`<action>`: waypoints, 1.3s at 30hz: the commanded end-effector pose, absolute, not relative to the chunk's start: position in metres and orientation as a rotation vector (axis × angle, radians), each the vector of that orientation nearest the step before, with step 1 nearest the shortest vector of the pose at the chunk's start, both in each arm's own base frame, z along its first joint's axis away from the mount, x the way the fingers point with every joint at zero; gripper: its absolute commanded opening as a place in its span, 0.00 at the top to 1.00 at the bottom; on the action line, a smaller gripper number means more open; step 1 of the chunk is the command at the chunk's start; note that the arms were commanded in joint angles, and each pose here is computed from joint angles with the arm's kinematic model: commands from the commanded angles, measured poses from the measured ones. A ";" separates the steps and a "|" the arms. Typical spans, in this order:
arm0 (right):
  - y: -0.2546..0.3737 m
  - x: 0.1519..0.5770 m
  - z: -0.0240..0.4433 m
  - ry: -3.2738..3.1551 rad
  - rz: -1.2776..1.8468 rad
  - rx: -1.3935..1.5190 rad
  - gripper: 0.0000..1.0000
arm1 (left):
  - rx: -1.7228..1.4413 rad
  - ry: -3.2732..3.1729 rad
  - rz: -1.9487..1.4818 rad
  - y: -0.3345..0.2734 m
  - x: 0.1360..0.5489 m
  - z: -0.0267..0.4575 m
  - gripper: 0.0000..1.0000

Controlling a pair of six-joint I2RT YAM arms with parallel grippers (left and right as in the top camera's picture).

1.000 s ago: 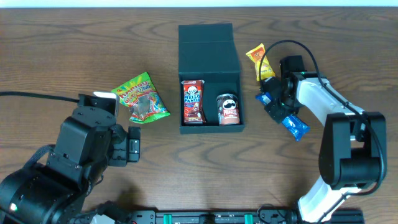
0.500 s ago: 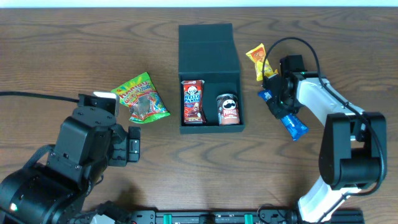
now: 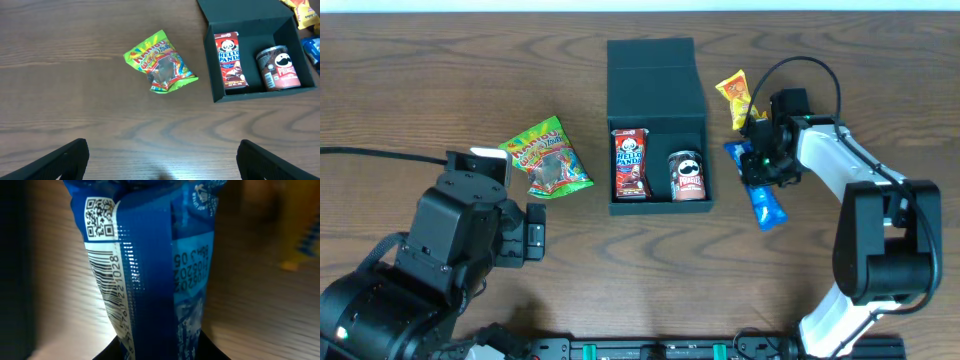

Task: Pack container
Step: 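Lower the blue snack bar into the black box beside the can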

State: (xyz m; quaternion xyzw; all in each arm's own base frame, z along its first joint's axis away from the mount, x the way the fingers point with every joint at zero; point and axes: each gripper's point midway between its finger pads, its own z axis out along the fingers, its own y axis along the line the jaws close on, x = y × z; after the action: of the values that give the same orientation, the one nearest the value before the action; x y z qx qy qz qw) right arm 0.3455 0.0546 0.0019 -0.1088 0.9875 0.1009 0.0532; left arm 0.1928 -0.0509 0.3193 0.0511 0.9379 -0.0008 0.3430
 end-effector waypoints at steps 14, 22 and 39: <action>0.102 0.362 0.090 2.759 0.532 -0.255 0.84 | 0.149 2.434 0.015 -0.048 0.192 0.320 0.05; 0.110 0.354 0.174 2.545 0.353 -0.190 0.81 | 0.148 2.434 0.015 -0.048 0.192 0.320 0.05; 0.150 0.352 0.192 2.440 0.248 0.138 0.84 | 0.148 2.434 0.015 -0.048 0.192 0.320 0.05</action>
State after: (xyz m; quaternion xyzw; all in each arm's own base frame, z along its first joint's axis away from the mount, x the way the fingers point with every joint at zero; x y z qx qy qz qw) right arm 0.3433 0.1534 0.1869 0.0232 0.9421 0.1130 0.3150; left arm 0.1928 -0.0509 0.3193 0.0513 0.9379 -0.0007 0.3430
